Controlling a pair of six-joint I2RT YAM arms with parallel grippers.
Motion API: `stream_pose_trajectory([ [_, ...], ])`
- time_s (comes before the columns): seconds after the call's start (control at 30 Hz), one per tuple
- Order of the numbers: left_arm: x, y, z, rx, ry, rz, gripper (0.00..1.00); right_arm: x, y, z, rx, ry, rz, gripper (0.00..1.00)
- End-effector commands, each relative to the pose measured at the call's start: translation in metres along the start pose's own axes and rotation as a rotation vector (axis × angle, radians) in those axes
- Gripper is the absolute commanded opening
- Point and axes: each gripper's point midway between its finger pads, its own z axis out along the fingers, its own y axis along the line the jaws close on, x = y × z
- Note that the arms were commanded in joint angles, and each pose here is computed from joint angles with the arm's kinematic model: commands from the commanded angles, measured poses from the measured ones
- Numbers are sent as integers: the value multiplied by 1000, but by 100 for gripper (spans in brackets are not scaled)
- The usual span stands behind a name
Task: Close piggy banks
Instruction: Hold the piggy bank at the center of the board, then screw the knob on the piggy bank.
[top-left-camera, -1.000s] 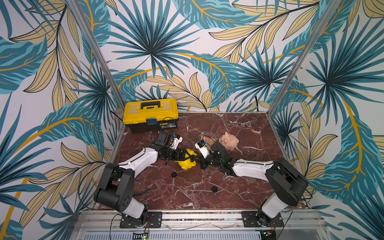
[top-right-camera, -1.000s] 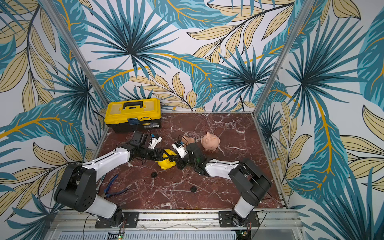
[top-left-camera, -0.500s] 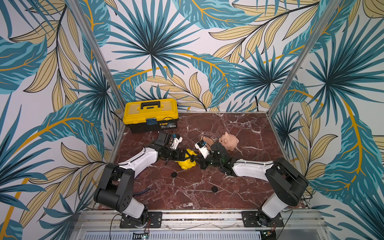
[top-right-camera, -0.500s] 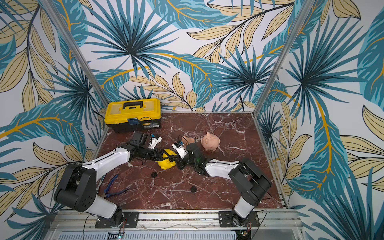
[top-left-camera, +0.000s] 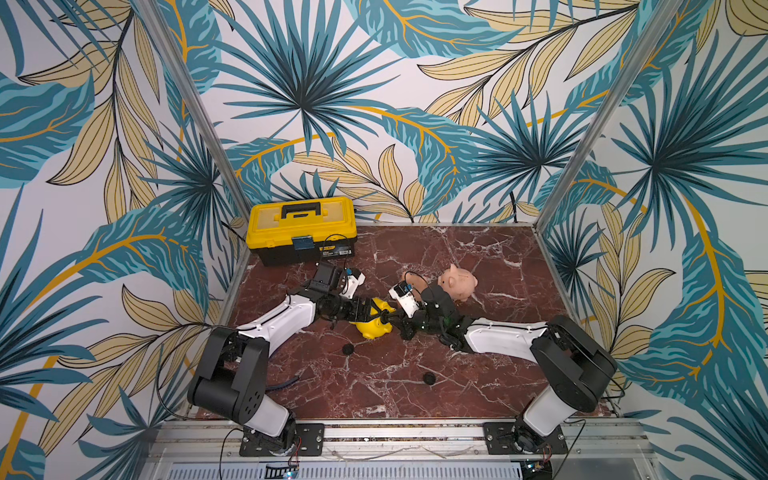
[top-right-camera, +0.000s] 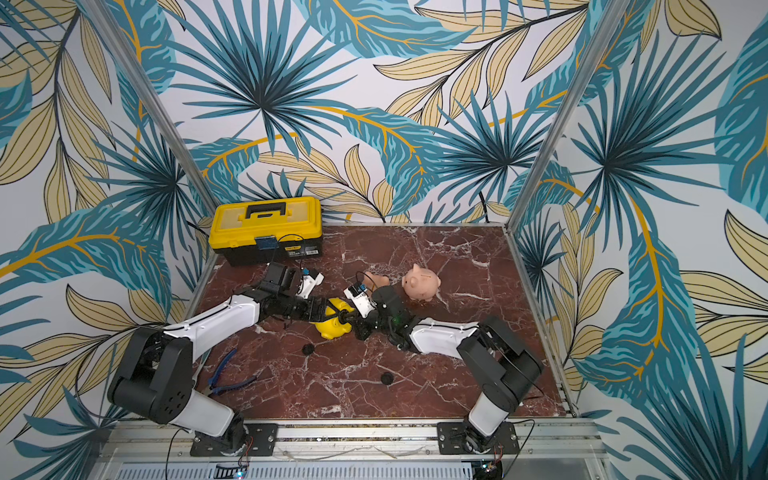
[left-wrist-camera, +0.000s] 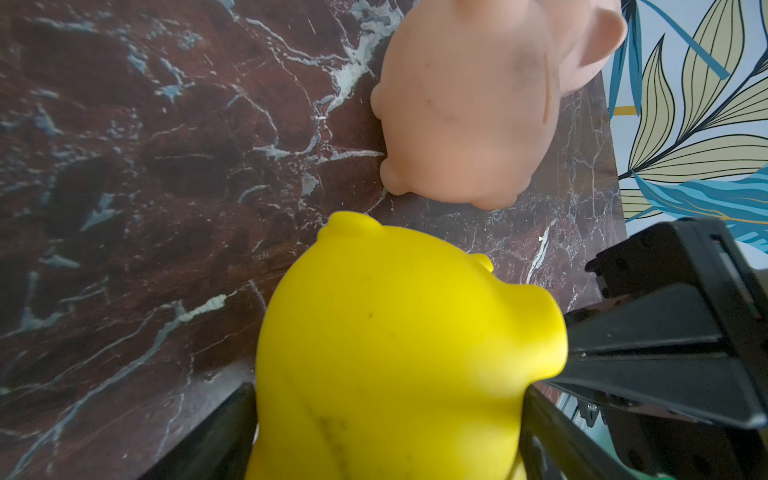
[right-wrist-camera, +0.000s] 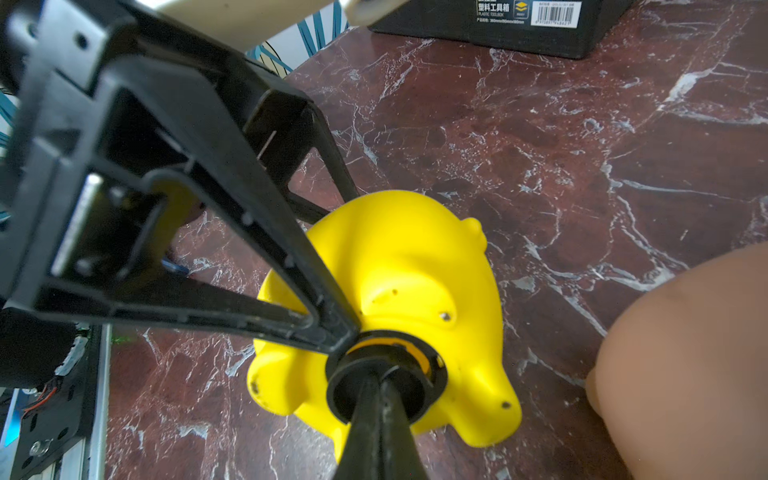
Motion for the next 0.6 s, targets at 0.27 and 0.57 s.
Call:
stream_pose_trajectory([
  [0.27, 21, 5, 6, -3, 58, -22, 92, 7, -6, 4, 14, 25, -8, 0],
  [0.57, 21, 4, 5, 2, 57, -21, 92, 10, -8, 9, 16, 39, -8, 0],
])
